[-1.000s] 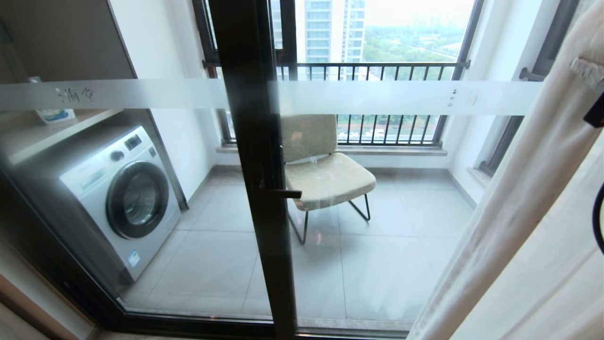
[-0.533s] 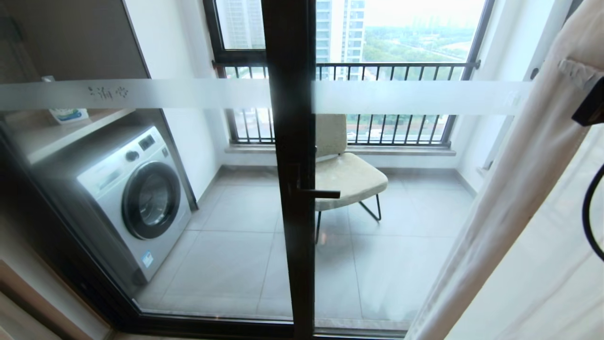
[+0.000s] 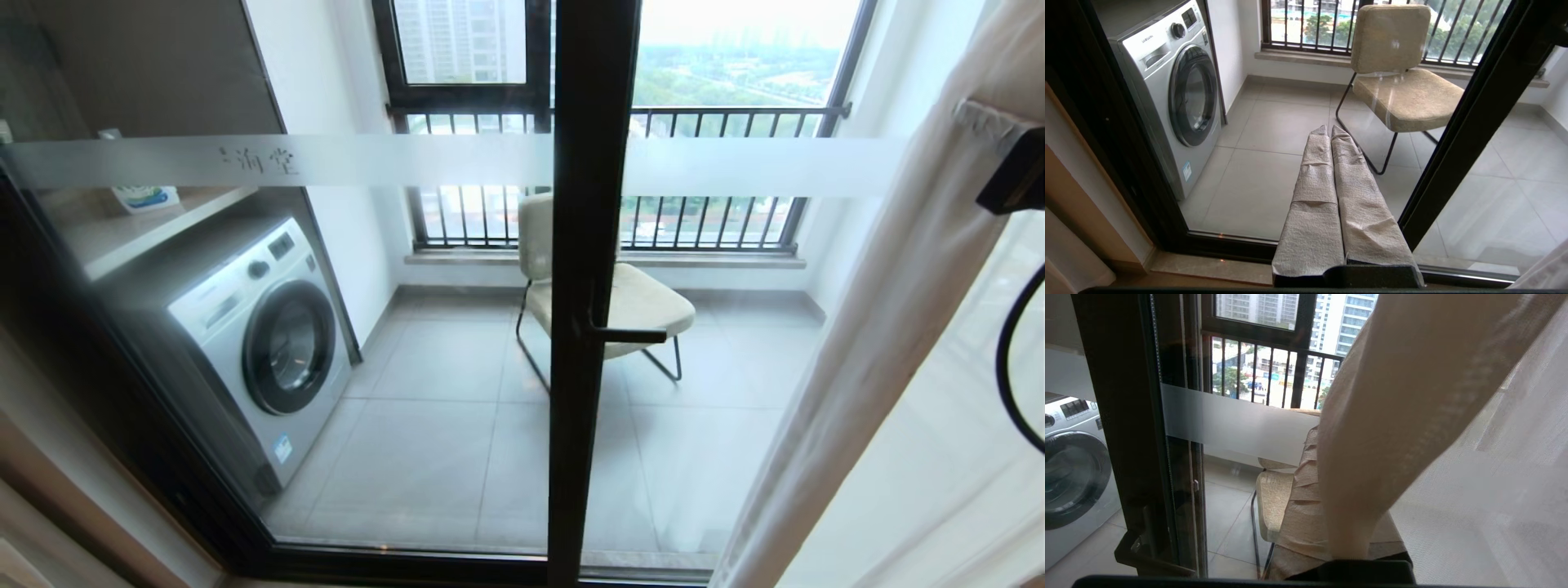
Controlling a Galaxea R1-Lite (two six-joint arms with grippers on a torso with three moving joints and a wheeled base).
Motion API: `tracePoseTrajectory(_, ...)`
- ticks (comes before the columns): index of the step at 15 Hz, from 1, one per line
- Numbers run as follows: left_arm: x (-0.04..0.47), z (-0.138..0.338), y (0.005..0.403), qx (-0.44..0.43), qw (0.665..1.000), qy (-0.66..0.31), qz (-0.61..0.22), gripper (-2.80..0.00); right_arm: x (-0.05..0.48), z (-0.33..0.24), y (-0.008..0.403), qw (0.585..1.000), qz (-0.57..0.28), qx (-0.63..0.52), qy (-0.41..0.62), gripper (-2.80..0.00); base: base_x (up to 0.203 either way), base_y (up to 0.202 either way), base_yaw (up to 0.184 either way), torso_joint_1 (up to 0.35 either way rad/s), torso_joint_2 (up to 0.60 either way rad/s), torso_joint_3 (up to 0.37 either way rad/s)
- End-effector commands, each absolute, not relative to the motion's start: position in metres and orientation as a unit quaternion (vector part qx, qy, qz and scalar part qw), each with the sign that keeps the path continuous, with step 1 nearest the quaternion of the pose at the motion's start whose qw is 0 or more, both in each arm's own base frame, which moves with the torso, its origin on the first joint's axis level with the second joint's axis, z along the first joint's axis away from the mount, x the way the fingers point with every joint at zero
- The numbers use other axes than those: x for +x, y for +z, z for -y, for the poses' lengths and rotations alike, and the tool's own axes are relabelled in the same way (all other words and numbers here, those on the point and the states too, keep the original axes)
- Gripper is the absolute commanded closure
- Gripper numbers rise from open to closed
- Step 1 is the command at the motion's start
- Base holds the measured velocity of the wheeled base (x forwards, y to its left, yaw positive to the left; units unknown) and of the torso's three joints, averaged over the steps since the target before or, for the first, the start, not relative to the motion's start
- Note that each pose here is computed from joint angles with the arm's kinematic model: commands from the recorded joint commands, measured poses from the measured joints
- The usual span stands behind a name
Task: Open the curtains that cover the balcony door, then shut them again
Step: Close the inner curtains on both sides
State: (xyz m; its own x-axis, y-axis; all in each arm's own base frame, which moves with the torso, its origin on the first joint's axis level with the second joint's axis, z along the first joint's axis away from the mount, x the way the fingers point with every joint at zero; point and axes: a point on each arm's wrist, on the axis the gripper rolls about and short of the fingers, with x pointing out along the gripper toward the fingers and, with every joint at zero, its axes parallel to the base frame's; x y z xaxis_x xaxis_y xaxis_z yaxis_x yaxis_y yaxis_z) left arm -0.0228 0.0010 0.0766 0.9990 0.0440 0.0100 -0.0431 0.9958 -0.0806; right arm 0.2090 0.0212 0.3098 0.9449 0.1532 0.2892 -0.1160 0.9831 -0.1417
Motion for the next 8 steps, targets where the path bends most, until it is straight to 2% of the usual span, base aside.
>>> tracePoseTrajectory(1,-0.0227,-0.001,0.0766,-0.041,0.999,0.022,0.005,0.0,0.2096,-0.0215,0.3095,0.984,0.151,-0.062,0.069,0.0,0.0,0.193,0.002,0.003,0.0,0.002)
tracePoseTrajectory(8,-0.0227,-0.001,0.0766,-0.041,0.999,0.022,0.006,0.0,0.2093,-0.0214,0.3083,0.984,0.15,-0.063,0.069,0.0,0.0,0.192,0.0,0.003,0.01,0.003)
